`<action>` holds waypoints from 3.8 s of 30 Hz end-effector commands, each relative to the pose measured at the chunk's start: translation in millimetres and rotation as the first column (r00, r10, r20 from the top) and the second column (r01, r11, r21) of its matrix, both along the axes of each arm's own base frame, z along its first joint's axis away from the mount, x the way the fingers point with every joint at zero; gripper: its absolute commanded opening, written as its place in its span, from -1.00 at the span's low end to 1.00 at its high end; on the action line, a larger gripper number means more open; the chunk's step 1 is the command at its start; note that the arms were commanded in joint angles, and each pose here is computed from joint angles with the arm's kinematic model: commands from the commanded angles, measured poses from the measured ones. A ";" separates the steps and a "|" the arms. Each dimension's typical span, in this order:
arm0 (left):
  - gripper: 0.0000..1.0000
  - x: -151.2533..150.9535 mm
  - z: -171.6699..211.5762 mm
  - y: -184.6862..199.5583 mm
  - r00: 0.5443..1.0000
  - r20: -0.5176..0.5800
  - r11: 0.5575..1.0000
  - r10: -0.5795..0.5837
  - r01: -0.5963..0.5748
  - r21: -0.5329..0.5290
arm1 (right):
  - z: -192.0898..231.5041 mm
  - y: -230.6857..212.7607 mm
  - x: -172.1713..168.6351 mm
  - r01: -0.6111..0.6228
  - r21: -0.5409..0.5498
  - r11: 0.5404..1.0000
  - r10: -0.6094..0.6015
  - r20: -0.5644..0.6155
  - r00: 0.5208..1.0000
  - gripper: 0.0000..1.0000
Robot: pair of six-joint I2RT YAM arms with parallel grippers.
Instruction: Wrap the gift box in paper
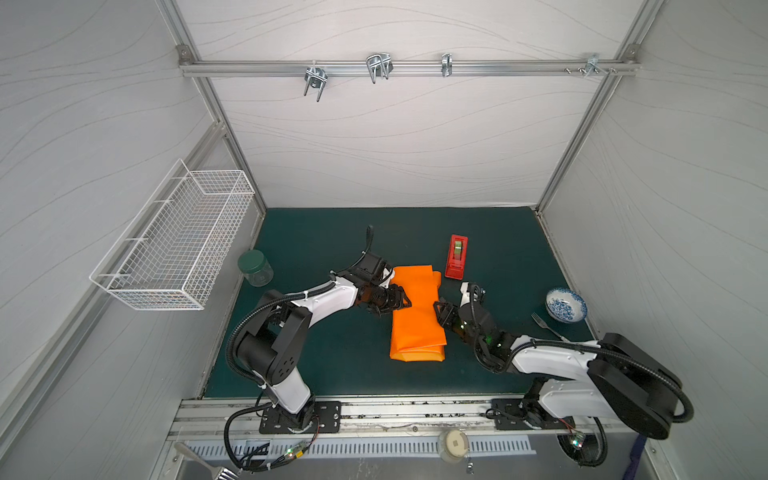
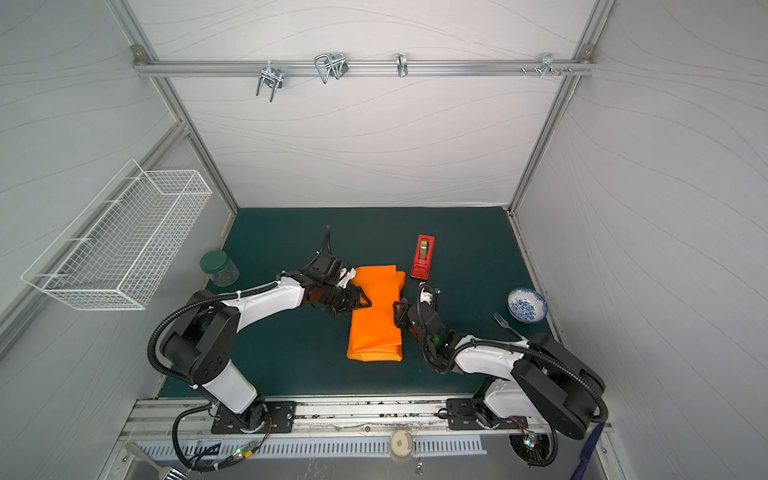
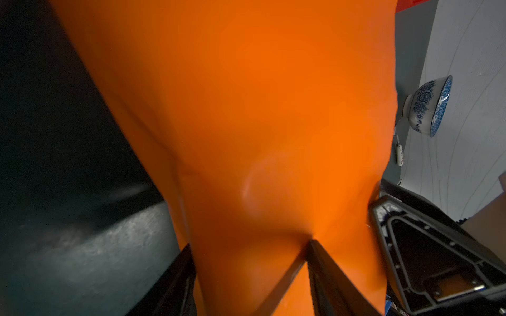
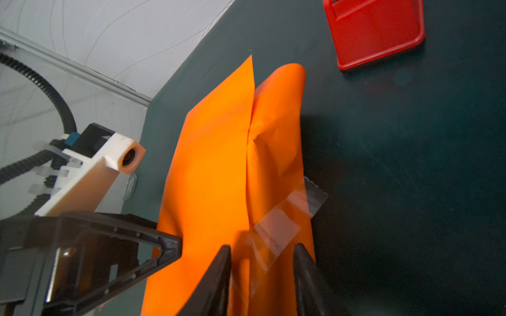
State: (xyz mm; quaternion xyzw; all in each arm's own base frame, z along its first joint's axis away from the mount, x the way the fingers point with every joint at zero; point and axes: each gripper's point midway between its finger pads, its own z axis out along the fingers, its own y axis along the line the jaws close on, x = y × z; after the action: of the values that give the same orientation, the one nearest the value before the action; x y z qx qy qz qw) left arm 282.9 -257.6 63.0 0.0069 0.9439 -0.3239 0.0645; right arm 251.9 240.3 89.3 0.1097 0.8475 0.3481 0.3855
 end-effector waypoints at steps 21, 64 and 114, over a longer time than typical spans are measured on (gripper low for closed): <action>0.25 -28.8 -65.4 42.9 0.993 -0.118 0.964 0.025 0.007 0.266 | 27.2 -15.4 -3.4 -0.343 -0.260 0.902 0.319 -0.132 0.939 0.30; 0.25 -27.8 -64.6 43.9 0.993 -0.113 0.959 0.023 0.010 0.283 | 30.0 25.3 -3.0 -0.524 -0.484 0.701 0.456 -0.262 0.851 0.25; 0.25 -29.2 -66.1 44.5 0.993 -0.117 0.959 0.024 0.010 0.282 | -14.4 41.0 11.7 -0.553 -0.291 0.781 0.474 -0.299 0.828 0.32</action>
State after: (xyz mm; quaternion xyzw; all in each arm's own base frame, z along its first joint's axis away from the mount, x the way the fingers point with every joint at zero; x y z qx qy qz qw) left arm 282.9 -257.2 62.1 0.0092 0.9457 -0.3191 0.0616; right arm 259.9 274.5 83.1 -0.1631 0.9353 0.2433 0.1988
